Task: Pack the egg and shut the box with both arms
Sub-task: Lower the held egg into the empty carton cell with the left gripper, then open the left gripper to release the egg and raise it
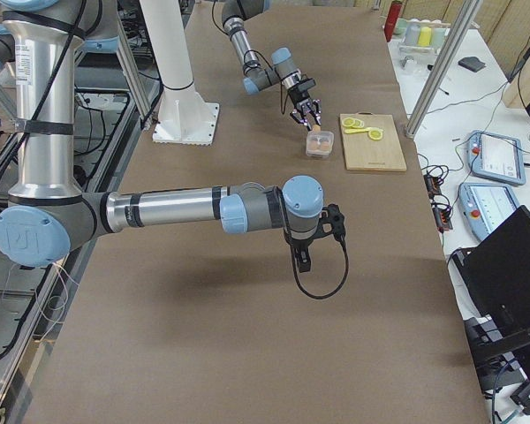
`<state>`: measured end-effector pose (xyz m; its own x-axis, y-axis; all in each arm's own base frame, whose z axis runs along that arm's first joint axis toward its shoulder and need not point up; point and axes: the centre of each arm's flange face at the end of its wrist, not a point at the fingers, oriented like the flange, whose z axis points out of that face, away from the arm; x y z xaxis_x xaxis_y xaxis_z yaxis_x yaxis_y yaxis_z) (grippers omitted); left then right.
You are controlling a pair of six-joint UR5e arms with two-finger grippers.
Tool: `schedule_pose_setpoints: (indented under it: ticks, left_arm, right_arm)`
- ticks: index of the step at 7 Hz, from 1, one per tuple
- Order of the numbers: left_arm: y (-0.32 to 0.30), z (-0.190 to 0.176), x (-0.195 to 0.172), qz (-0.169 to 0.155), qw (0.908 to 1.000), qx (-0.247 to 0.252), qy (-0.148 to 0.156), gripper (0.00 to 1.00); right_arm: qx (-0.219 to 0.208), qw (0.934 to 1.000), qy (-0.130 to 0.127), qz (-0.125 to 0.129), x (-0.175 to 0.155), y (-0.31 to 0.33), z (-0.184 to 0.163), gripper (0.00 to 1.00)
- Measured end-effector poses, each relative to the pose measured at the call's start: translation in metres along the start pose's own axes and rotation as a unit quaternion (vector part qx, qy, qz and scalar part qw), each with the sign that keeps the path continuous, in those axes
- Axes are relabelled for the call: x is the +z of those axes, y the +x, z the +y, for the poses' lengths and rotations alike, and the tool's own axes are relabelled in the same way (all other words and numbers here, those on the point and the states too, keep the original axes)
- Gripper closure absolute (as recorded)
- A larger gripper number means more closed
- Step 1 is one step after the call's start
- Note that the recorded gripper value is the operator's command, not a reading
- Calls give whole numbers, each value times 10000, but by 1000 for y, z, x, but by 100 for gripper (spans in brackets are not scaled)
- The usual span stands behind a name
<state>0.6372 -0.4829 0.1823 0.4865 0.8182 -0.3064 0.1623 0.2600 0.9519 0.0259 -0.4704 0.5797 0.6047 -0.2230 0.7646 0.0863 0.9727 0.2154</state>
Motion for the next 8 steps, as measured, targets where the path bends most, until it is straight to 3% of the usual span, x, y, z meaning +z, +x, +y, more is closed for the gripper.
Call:
schedule_pose_setpoints:
  ticks: [5, 6, 7, 8]
  left_arm:
    - [8, -8, 9, -108, 9994, -312, 39, 91]
    - [15, -6, 11, -180, 9991, -371, 57, 76]
    - [25, -4, 13, -273, 9983, -503, 98, 72]
    - [30, -4, 13, -343, 9974, -621, 136, 45]
  right_arm:
    - [1, 10000, 5, 0, -1, 0, 0, 0]
    - [-1, 10000, 7, 0, -1, 0, 0, 0]
    - [-4, 10000, 9, 0, -1, -1, 0, 0]
    - [-4, 10000, 10, 0, -2, -1, 0, 0]
